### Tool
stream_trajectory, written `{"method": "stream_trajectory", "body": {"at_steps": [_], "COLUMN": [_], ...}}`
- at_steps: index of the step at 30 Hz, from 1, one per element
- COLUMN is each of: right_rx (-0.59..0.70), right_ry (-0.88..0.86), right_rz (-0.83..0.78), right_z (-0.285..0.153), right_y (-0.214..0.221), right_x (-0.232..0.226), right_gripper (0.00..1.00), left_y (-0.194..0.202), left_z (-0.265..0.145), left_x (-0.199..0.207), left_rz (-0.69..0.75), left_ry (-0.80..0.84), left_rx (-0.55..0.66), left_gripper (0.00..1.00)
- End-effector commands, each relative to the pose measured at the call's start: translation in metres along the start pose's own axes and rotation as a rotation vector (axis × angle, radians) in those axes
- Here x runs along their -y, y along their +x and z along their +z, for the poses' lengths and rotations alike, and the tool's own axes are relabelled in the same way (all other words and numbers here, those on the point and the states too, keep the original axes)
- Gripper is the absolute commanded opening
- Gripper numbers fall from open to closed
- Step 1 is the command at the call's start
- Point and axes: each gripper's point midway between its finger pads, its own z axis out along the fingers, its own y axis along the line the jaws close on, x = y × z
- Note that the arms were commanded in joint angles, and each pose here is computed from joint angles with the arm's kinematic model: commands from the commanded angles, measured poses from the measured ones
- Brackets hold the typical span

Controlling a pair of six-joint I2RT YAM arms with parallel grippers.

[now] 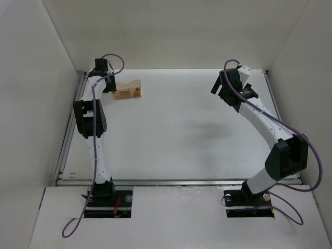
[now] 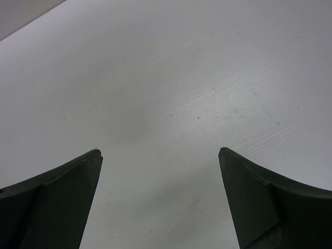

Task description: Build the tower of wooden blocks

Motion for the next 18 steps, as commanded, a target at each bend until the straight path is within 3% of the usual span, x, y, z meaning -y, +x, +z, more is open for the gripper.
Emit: {"method": "stream_trajectory", "body": {"at_steps": [1, 5, 10, 14, 18], "right_rx": [0.014, 0.02, 0.038, 0.044, 0.066], "right_ry": [-0.021, -0.026, -0.014, -0.018, -0.034], "right_rz": [0.03, 0.034, 0.04, 0.045, 0.053], "right_z": [-0.001, -0.002, -0.005, -0.006, -0.01], "right_y": [-0.013, -0.016, -0.021, -0.022, -0.028], "right_x": [-0.007, -0.008, -0.005, -0.005, -0.006], "right_gripper": [1.0, 1.0, 1.0, 1.0, 1.0], "left_y": [-0.025, -0.015, -0.013, -0.017, -0.049], "left_z": [-0.02, -0.002, 0.004, -0.005, -0.038], "left_x": [-0.003, 0.005, 0.019, 0.038, 0.041], "left_rz": [-0.009, -0.006, -0.004, 0.035, 0.128], "left_ry": [-0.028, 0.016, 0.09, 0.208, 0.13], "left_rx": [0.079, 0.044, 0.025, 0.035, 0.144], "left_gripper": [0.33, 0.28, 0.0, 0.0, 0.0]}}
